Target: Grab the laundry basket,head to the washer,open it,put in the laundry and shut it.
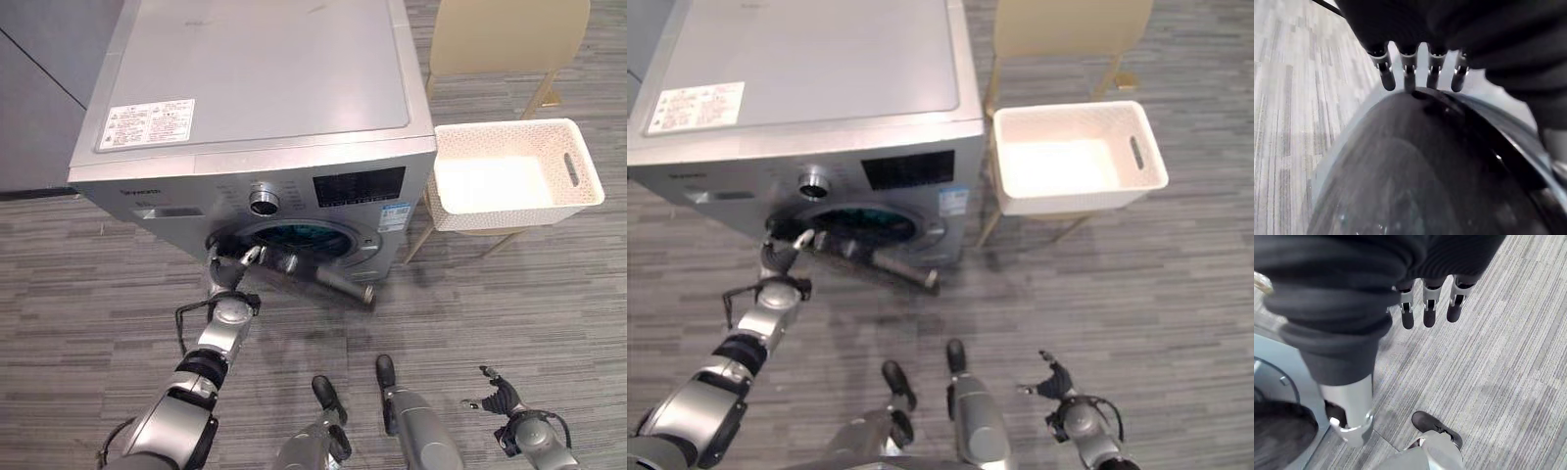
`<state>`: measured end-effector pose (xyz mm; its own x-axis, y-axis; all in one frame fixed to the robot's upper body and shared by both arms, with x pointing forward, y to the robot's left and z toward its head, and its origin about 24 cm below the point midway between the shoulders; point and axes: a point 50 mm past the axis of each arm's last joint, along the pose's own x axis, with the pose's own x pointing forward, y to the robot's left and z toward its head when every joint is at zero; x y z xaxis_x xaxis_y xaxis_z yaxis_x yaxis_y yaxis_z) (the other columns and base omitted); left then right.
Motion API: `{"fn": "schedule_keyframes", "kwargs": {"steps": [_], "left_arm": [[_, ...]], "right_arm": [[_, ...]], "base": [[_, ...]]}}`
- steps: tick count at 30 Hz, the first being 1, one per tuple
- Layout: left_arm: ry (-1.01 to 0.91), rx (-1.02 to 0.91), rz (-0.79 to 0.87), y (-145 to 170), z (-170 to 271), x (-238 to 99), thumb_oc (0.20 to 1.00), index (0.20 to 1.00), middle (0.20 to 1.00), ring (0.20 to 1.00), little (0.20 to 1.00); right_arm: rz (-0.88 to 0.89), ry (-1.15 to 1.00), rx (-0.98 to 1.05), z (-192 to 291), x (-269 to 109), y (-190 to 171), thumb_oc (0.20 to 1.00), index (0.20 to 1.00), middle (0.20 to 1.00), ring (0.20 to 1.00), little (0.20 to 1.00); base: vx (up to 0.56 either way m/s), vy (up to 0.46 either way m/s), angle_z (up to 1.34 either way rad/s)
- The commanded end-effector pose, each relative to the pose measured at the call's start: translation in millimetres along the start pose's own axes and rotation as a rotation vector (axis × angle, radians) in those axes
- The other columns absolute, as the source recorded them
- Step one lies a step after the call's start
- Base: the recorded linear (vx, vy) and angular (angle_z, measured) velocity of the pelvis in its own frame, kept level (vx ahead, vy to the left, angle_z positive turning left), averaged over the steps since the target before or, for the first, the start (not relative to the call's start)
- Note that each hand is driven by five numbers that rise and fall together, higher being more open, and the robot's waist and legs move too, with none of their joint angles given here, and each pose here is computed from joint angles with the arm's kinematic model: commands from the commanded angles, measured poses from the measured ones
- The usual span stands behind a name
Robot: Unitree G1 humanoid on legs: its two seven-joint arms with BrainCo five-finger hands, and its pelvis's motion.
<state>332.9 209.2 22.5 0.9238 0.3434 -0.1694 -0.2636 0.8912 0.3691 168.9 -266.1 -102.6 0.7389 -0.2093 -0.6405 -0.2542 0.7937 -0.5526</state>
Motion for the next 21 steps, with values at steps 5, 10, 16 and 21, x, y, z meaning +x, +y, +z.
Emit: {"fn": "schedule_keyframes", "kwargs": {"steps": [5,10,16,21], "left_arm": [[-0.603,-0.453,-0.648,-135.4,154.4,-98.9,1.000,1.000,1.000,1.000,1.000],[-0.463,-0.381,-0.736,-143.4,103.4,-108.8,1.000,1.000,1.000,1.000,1.000],[-0.242,-0.166,-0.707,-90.8,-2.5,-108.9,1.000,1.000,1.000,1.000,1.000],[0.084,0.013,-0.601,-44.8,-99.6,-120.1,1.000,1.000,1.000,1.000,1.000]], "right_arm": [[-0.020,-0.053,0.003,11.8,1.2,0.5,1.000,1.000,1.000,1.000,1.000],[-0.014,-0.054,0.042,18.5,3.9,11.0,1.000,1.000,1.000,1.000,1.000],[-0.008,-0.029,0.087,15.1,3.3,18.7,1.000,1.000,1.000,1.000,1.000],[0.007,-0.009,0.098,10.6,2.5,21.8,1.000,1.000,1.000,1.000,1.000]], "base": [[0.04,-0.022,0.17],[0.02,-0.036,0.09],[0.02,-0.055,0.00],[0.02,-0.019,-0.04]]}}
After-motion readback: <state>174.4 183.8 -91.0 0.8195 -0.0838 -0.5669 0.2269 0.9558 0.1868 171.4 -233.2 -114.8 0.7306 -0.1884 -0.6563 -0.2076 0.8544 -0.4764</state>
